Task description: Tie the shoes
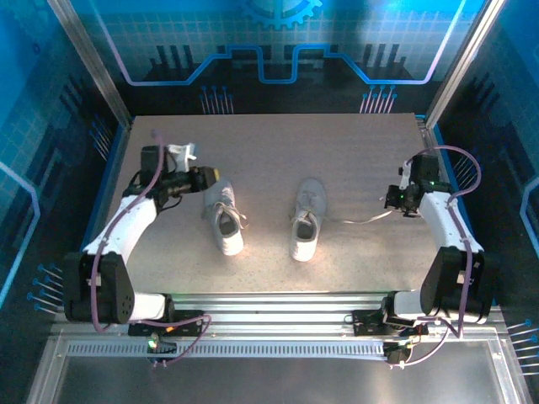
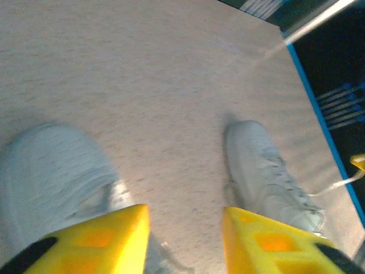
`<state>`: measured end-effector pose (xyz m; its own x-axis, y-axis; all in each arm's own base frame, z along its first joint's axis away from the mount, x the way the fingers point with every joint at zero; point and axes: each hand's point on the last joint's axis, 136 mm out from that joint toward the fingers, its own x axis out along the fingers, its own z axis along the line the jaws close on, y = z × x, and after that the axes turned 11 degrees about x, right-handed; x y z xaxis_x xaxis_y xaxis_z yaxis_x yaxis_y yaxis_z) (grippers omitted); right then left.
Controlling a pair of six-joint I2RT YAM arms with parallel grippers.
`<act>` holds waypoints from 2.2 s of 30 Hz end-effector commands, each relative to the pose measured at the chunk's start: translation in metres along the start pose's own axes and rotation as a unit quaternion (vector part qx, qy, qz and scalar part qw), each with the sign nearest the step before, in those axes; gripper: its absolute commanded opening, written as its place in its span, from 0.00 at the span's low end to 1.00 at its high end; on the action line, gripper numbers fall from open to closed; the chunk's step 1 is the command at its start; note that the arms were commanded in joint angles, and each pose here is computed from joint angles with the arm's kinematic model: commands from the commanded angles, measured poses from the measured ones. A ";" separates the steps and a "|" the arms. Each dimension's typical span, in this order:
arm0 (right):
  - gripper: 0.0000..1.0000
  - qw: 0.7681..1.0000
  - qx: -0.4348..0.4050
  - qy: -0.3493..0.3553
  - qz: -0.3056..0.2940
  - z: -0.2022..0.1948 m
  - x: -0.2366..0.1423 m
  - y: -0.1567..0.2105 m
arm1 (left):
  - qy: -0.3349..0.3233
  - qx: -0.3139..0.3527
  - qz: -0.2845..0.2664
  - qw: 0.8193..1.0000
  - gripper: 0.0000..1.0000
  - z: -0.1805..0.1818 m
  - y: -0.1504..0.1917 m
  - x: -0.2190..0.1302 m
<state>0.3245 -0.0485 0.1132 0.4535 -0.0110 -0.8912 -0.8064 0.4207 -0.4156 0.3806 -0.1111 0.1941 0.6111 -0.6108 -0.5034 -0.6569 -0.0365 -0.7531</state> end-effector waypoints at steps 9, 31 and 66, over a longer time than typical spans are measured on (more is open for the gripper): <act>0.53 0.986 -0.156 -0.054 0.034 0.062 -0.023 0.034 | 0.229 0.351 0.055 0.906 0.54 -0.108 0.057 0.090; 0.57 0.866 -0.442 -0.210 0.100 0.163 -0.010 0.113 | 0.319 0.438 0.143 0.828 0.58 -0.150 0.112 0.184; 0.00 0.803 -0.554 -0.157 0.153 0.162 0.013 0.123 | 0.188 0.401 0.092 0.892 0.00 -0.112 0.085 0.138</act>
<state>0.2945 0.1561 0.0717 0.0954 0.2875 -0.9530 -0.6737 -0.6862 -0.2744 0.3548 -0.2928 0.0955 0.1770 -0.7842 -0.5947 -0.1214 0.5822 -0.8039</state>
